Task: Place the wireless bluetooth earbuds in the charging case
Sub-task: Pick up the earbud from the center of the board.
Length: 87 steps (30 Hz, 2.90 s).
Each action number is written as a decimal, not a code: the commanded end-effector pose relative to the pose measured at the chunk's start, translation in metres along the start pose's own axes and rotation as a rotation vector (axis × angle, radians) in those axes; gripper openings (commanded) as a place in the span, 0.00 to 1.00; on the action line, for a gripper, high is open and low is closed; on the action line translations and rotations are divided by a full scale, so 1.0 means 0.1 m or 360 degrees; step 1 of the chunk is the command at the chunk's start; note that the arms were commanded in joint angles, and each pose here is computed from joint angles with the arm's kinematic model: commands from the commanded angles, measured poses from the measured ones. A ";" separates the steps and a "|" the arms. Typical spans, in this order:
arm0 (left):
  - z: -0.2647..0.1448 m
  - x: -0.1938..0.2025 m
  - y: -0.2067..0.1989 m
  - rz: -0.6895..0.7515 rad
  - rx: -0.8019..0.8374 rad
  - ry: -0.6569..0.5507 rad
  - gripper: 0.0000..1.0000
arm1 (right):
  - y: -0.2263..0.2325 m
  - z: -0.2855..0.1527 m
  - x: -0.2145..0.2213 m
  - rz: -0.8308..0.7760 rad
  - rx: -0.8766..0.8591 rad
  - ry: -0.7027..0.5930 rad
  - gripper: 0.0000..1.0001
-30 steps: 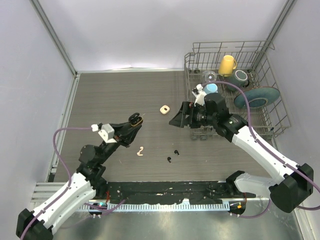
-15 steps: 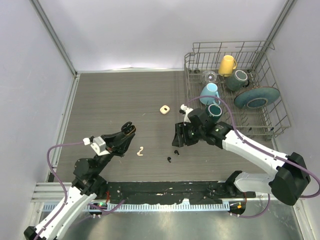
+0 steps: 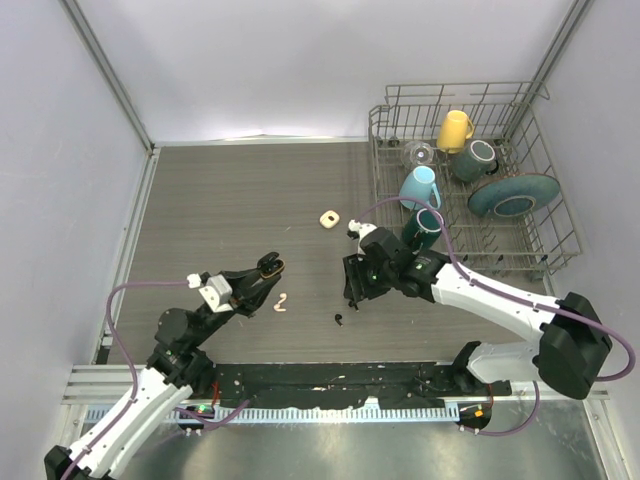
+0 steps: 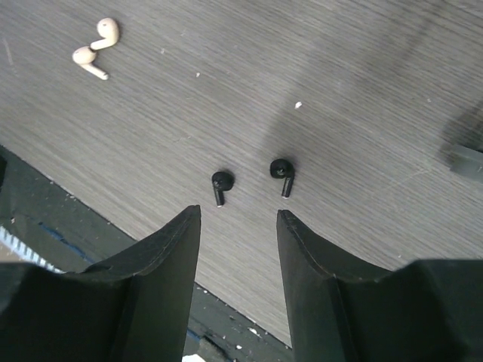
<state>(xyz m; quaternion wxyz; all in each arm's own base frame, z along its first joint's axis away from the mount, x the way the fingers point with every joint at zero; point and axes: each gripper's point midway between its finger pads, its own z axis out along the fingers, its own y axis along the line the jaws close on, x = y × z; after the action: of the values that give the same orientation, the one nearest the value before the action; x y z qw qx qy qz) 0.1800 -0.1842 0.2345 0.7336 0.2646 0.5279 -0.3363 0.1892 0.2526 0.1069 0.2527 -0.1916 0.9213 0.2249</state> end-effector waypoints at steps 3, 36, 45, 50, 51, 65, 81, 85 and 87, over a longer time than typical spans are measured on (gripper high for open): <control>0.08 -0.34 -0.07 0.0205 0.0107 -0.0160 0.00 | -0.11 0.15 0.01 -0.0039 0.0088 -0.0010 0.48; 0.11 -0.61 -0.12 0.0322 0.0155 -0.0289 0.00 | -0.31 0.60 0.16 -0.0233 0.0269 0.0138 0.46; 0.11 -0.59 -0.11 0.0312 0.0141 -0.0284 0.00 | -0.27 0.68 0.15 -0.0226 0.0247 0.0144 0.46; 0.10 -0.59 -0.10 0.0314 0.0136 -0.0285 0.00 | -0.28 0.72 0.18 -0.0235 0.0262 0.0164 0.46; 0.11 -0.59 -0.10 0.0313 0.0131 -0.0285 0.00 | -0.28 0.72 0.18 -0.0233 0.0264 0.0163 0.46; 0.11 -0.56 -0.08 0.0307 0.0122 -0.0269 0.00 | -0.29 0.72 0.24 -0.0252 0.0277 0.0209 0.39; 0.12 -0.54 -0.07 0.0297 0.0117 -0.0255 0.00 | -0.31 0.76 0.28 -0.0280 0.0312 0.0247 0.33; 0.12 -0.53 -0.07 0.0295 0.0115 -0.0250 0.00 | -0.34 0.76 0.29 -0.0292 0.0328 0.0262 0.27; 0.12 -0.53 -0.07 0.0300 0.0115 -0.0248 0.00 | -0.34 0.75 0.31 -0.0301 0.0328 0.0273 0.27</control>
<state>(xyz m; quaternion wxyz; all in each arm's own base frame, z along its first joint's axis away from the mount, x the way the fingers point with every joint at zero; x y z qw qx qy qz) 0.1731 -0.1902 0.2642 0.7692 0.3234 0.4575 -0.3073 0.2054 0.2528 0.0177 0.2064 -0.2584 0.9389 0.0958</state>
